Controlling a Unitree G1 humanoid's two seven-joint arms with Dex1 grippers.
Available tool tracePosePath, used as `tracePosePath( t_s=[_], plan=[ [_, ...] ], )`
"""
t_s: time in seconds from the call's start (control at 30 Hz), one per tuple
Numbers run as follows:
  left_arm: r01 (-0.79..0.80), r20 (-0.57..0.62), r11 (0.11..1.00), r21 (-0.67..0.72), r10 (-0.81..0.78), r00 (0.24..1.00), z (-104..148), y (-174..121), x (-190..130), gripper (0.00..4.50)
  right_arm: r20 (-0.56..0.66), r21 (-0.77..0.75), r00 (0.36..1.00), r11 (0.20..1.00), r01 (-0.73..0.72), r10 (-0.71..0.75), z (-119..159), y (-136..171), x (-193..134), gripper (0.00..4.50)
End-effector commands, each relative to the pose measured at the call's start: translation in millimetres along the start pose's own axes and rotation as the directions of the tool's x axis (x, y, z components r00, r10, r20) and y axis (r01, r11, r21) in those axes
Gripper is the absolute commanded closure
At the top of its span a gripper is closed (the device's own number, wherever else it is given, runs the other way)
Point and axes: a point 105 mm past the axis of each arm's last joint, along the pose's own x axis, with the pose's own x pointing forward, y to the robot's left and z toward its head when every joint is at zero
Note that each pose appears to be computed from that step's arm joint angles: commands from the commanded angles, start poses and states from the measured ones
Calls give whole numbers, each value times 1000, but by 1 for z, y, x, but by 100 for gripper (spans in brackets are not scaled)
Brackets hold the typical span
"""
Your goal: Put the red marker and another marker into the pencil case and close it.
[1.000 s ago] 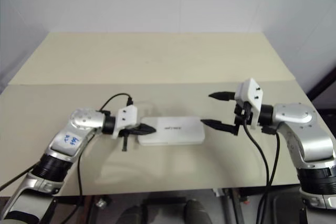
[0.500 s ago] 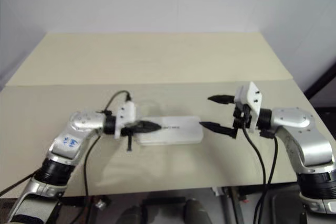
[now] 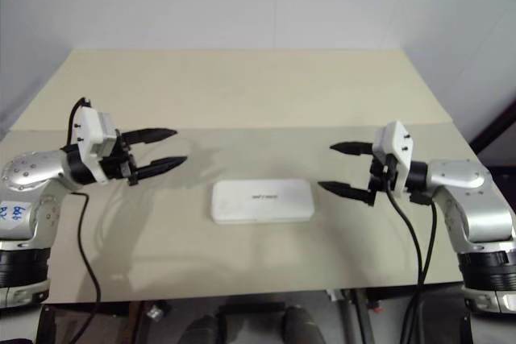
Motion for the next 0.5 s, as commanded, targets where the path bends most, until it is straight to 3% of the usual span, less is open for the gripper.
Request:
tracePosePath(
  t_s=[0.03,0.23,0.5],
  plan=[
    [7,8,999,31,-7,1000,11,-3,-5,20,4,-86,1000,996,25,-25,14,-11,-12,0],
    [50,-52,998,40,-48,997,0,-13,-6,4,-2,-109,1000,994,-1,0,14,-14,-10,0],
    [38,-124,995,91,-26,992,-3,-3,-14,4,38,-100,998,994,-53,57,20,-7,8,0]
  ],
)
